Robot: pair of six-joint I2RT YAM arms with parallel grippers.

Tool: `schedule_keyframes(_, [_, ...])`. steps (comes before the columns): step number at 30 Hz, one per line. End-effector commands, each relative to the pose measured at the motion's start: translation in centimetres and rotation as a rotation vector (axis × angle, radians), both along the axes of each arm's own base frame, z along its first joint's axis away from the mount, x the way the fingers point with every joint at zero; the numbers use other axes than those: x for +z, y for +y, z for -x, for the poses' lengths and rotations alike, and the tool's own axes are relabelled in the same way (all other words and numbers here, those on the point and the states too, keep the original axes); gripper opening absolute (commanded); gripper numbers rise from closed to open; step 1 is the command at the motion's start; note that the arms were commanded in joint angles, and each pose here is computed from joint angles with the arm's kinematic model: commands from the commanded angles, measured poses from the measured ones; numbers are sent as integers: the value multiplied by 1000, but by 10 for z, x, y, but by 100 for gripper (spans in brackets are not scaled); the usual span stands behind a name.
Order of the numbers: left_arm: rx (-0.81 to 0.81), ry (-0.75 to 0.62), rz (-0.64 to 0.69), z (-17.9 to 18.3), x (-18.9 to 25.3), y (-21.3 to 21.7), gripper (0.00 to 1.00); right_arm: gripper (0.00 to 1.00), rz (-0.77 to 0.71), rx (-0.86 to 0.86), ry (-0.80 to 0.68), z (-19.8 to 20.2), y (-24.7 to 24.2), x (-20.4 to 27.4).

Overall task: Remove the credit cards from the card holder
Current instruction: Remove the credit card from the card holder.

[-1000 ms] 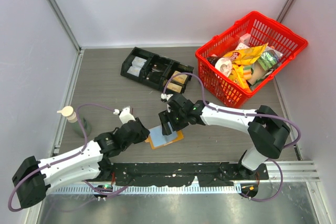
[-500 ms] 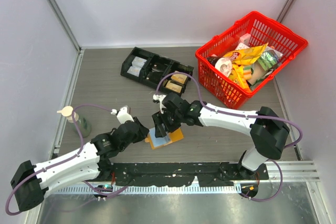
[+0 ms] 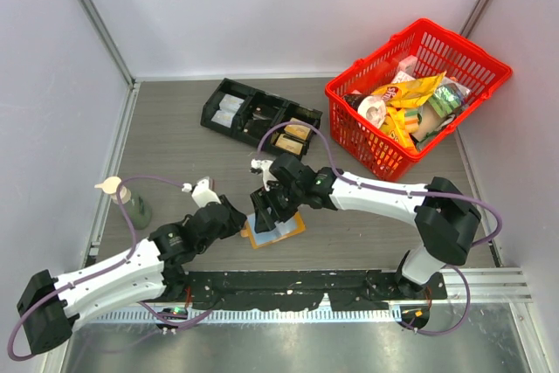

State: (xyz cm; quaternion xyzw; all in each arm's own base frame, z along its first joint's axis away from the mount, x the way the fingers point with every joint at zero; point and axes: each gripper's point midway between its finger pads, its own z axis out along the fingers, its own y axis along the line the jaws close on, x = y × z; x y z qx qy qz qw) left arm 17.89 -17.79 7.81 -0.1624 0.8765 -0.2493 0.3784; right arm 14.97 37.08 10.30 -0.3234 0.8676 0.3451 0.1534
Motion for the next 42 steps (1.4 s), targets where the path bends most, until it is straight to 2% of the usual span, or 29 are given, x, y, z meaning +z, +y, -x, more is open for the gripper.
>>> schedule_keyframes(1, [33,-20,15,-2,3,4,29,67,-89,86,7,7,19,16])
schedule_keyframes(7, [80,-49,39,-3,10,15,29,68,-46,114,74,15,24,-4])
schedule_keyframes(15, [97,-65,68,-1,14,21,29,68,21,41,-5,-2,21,-7])
schedule_keyframes(20, [42,-37,75,0,10,5,30,67,113,-100,-98,-27,-2,-19])
schedule_keyframes(22, [1,-23,69,0,10,-5,30,66,125,-146,-86,-33,-11,-25])
schedule_keyframes(28, [-69,27,4,-1,5,-22,31,63,81,-199,-65,-39,-18,-30])
schedule_keyframes(35, [-85,20,56,-5,12,-37,32,64,99,-274,-103,-50,-30,-35])
schedule_keyframes(39, [-76,21,43,-10,11,-40,45,64,98,-330,-151,-58,-38,-29])
schedule_keyframes(42, [-74,21,23,-14,12,-43,52,64,89,-354,-173,-62,-45,-25])
